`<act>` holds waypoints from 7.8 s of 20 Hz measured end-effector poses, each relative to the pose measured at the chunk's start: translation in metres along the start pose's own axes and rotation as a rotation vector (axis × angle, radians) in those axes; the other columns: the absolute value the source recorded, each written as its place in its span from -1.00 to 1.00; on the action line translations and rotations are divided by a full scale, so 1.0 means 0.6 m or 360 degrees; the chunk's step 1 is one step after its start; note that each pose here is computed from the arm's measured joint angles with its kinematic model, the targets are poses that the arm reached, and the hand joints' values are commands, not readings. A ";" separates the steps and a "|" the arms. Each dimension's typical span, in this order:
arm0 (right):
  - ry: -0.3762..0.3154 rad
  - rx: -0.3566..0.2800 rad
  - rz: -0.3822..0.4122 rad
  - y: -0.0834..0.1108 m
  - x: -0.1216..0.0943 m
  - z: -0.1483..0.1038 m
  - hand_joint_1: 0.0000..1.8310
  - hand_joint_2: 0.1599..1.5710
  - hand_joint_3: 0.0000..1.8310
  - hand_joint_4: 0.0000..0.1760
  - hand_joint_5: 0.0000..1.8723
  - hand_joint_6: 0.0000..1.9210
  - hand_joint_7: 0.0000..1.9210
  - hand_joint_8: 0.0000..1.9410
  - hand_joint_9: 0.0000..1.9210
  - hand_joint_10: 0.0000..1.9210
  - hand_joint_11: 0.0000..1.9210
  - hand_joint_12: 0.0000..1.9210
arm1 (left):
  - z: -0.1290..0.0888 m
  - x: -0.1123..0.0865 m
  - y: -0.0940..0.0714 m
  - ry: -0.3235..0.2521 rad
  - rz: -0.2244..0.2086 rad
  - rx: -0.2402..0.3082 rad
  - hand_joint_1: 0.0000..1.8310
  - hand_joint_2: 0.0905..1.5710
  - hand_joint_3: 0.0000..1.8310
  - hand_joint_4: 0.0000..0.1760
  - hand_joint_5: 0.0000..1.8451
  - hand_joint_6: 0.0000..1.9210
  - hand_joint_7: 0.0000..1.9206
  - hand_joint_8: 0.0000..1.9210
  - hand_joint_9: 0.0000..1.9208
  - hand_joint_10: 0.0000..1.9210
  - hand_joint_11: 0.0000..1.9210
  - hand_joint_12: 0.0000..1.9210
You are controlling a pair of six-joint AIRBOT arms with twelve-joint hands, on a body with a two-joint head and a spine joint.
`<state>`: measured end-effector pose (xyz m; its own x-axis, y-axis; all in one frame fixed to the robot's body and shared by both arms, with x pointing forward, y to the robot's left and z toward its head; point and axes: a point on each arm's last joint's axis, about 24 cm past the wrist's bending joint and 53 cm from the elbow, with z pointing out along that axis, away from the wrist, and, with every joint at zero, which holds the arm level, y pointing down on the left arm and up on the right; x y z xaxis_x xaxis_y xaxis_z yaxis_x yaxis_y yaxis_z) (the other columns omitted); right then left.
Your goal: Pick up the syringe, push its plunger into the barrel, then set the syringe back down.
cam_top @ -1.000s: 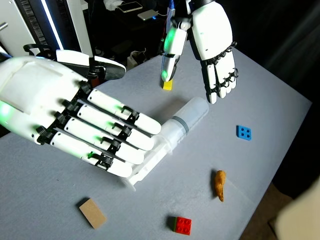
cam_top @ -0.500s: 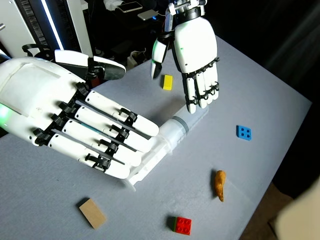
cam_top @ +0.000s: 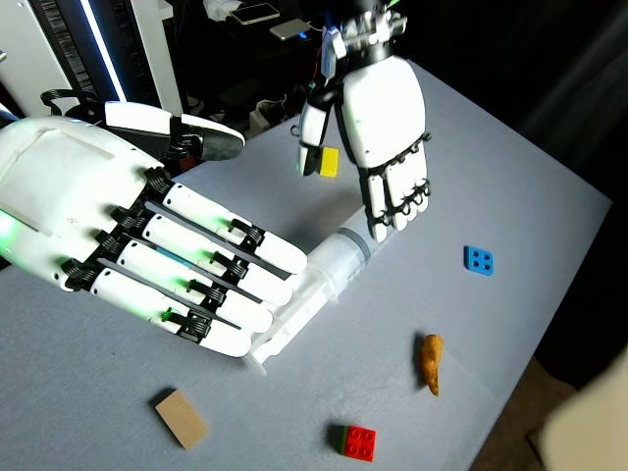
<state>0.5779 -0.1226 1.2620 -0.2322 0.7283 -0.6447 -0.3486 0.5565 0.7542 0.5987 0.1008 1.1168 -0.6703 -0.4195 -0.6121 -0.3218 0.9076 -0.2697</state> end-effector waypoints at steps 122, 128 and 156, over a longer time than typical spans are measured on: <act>-0.0062 -0.0161 0.0044 0.029 0.000 -0.010 -0.66 -0.06 -1.00 -1.00 -0.90 -1.00 -0.92 -1.00 -0.94 -1.00 -1.00 -0.54 | 0.152 0.115 -0.027 0.0105 0.0115 0.0267 0.28 0.44 -1.00 -1.00 -0.42 -1.00 -0.56 -0.99 -0.65 -0.99 -0.97 -0.13; -0.0061 -0.0166 0.0043 0.027 0.008 -0.012 -0.63 -0.06 -1.00 -1.00 -0.90 -1.00 -0.93 -1.00 -0.94 -1.00 -1.00 -0.52 | 0.149 0.106 -0.037 0.0072 0.0160 0.0301 0.61 0.52 -0.99 -1.00 -0.33 0.30 -0.21 0.34 -0.25 0.42 -0.31 0.79; -0.0549 0.0225 0.0757 -0.064 -0.045 -0.023 -0.58 -0.05 -1.00 -1.00 -0.88 -1.00 -0.88 -1.00 -0.89 -1.00 -1.00 -0.49 | 0.086 -0.025 -0.082 -0.0051 0.0141 0.0417 0.51 0.49 -1.00 -1.00 -0.12 0.18 -0.18 0.35 -0.21 0.49 -0.48 0.63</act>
<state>0.5851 -0.1689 1.2486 -0.0166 0.9848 -0.1727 -0.1492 0.1683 0.9744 0.6592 0.0634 1.1012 -0.6653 -0.3414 -0.6639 -0.0764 0.9158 -0.3944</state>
